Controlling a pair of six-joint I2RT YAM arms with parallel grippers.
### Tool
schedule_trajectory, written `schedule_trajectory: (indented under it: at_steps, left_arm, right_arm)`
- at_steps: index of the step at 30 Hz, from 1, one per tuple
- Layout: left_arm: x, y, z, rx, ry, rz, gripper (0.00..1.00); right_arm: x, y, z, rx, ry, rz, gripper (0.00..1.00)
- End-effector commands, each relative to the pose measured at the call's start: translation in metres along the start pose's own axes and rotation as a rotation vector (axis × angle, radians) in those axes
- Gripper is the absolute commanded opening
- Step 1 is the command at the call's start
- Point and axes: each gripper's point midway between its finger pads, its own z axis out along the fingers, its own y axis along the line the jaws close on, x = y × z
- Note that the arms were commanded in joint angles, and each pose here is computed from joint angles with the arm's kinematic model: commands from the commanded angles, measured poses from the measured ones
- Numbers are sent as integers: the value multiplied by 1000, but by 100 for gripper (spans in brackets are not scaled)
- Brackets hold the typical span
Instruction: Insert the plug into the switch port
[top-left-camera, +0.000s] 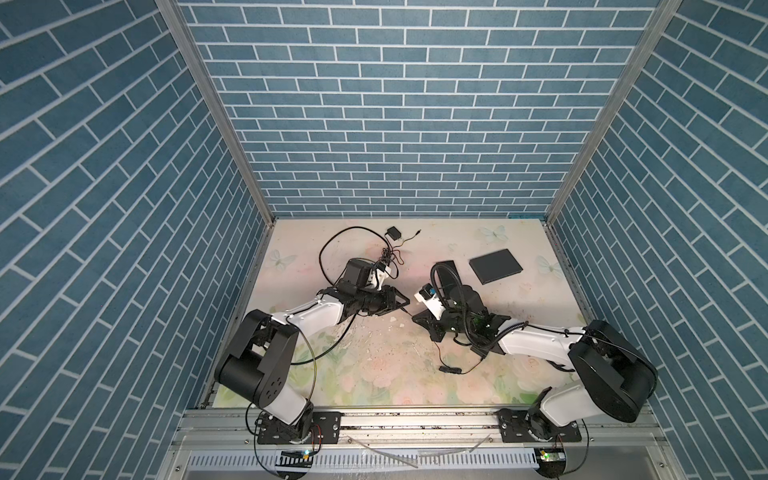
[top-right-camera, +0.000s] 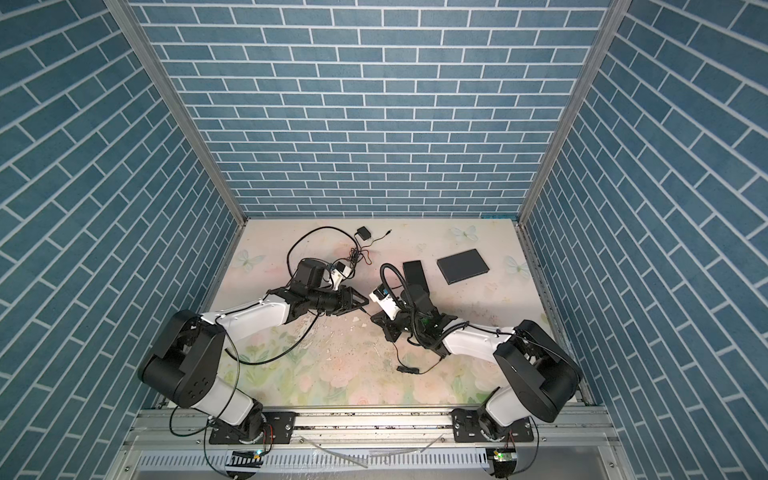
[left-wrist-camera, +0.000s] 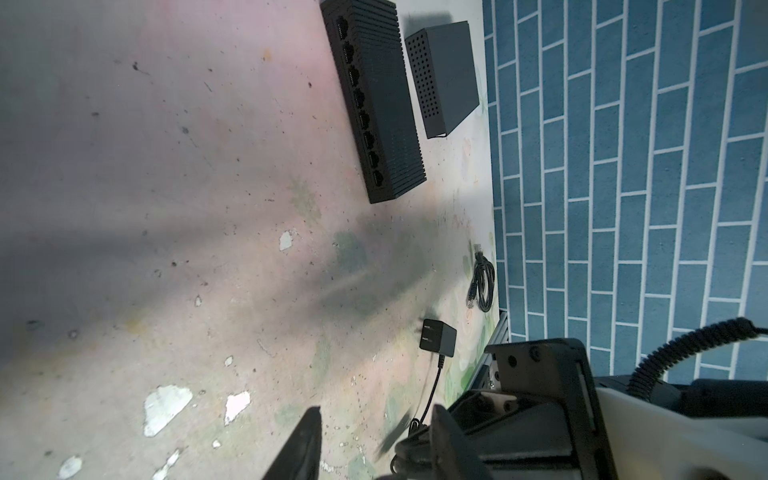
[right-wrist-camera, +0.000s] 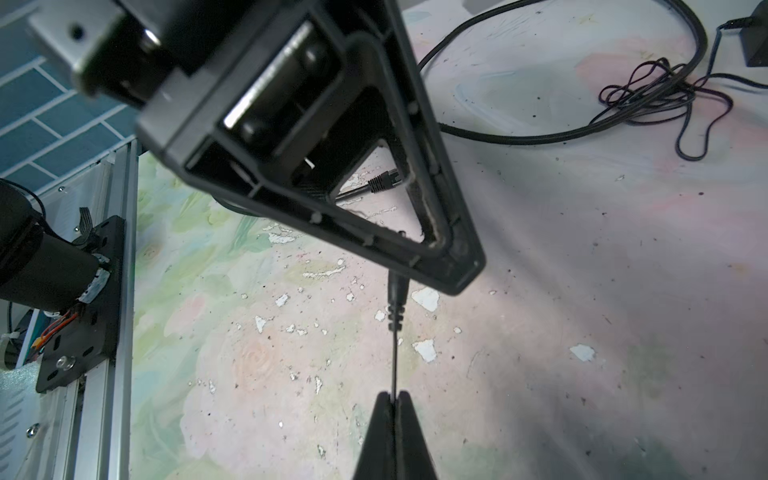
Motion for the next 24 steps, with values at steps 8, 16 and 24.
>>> schedule_trajectory:
  at_steps: [8,16,24]
  left_arm:
    - [-1,-17,-7,40,6,35,33]
    - [2,-21,-12,38,16,49,27]
    - [3,-21,-12,34,22,54,16]
  right_arm:
    - [-4,1,-4,-11,-34,15,0]
    - [-6,-2,-3,-6,-43,20,0]
    - [-7,-2,-2,-9,-50,24,0]
